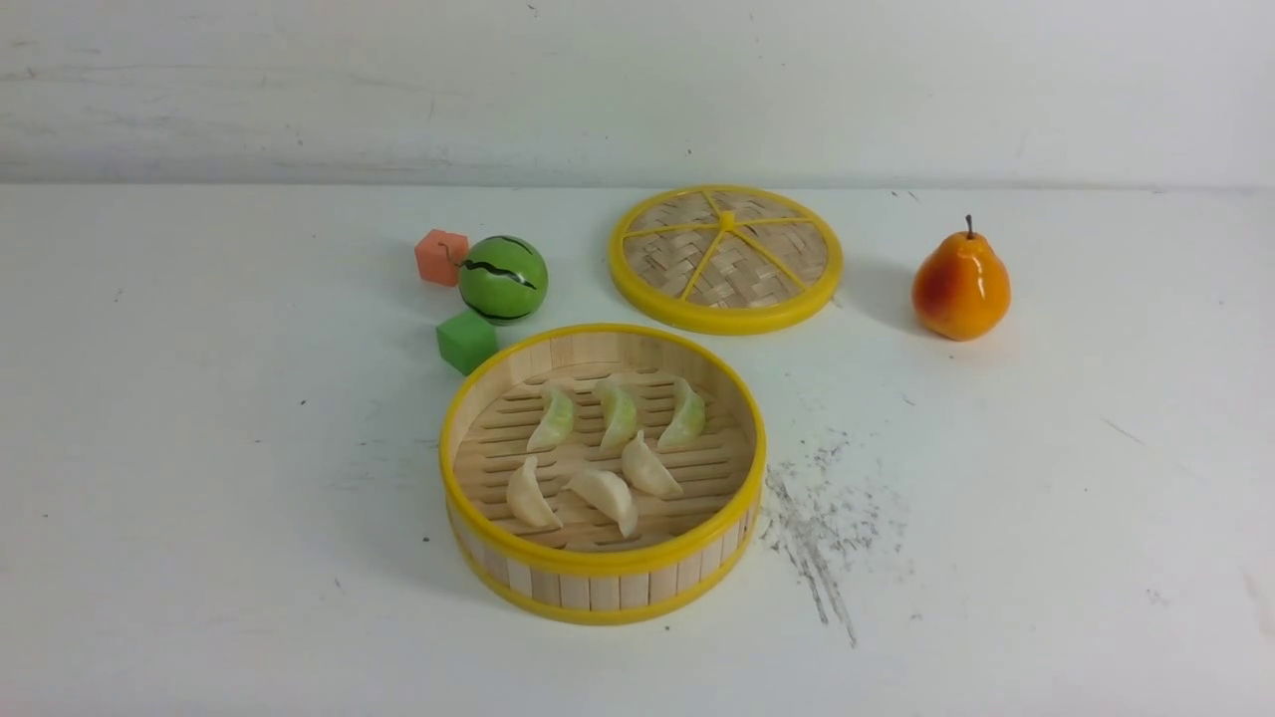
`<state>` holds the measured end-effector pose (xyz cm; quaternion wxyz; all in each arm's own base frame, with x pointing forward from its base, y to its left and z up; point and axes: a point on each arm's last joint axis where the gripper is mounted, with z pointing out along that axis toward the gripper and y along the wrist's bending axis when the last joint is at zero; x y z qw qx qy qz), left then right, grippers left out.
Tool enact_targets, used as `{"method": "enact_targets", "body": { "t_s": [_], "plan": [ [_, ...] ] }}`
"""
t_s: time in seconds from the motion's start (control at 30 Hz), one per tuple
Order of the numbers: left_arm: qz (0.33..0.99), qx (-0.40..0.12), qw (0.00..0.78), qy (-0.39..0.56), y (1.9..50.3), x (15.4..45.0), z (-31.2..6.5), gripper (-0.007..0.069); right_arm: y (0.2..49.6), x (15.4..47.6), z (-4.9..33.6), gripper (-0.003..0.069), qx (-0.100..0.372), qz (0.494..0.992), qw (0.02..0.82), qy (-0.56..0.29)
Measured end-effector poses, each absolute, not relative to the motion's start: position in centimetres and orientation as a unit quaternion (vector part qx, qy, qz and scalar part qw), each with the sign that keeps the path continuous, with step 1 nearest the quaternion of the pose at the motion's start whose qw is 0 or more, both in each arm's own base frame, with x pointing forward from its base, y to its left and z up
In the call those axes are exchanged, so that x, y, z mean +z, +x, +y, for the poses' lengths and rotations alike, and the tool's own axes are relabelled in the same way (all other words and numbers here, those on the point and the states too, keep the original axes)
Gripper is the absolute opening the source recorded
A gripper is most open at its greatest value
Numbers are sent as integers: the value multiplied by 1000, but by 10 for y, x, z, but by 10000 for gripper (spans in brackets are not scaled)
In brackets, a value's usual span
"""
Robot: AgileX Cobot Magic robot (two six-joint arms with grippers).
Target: Put the dumplings into the steamer on the white table.
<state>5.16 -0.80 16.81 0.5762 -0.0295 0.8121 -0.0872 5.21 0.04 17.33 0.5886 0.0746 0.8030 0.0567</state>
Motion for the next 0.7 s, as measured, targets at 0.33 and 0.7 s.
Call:
{"method": "enact_targets", "body": {
  "t_s": [0.33,0.7],
  "plan": [
    [812,-87,576,-29,52,168,-8,-3,52,173,0,159,57,803,589,75],
    [812,-87,576,-29,52,168,-8,8,52,173,0,174,57,803,589,75]
  ]
}}
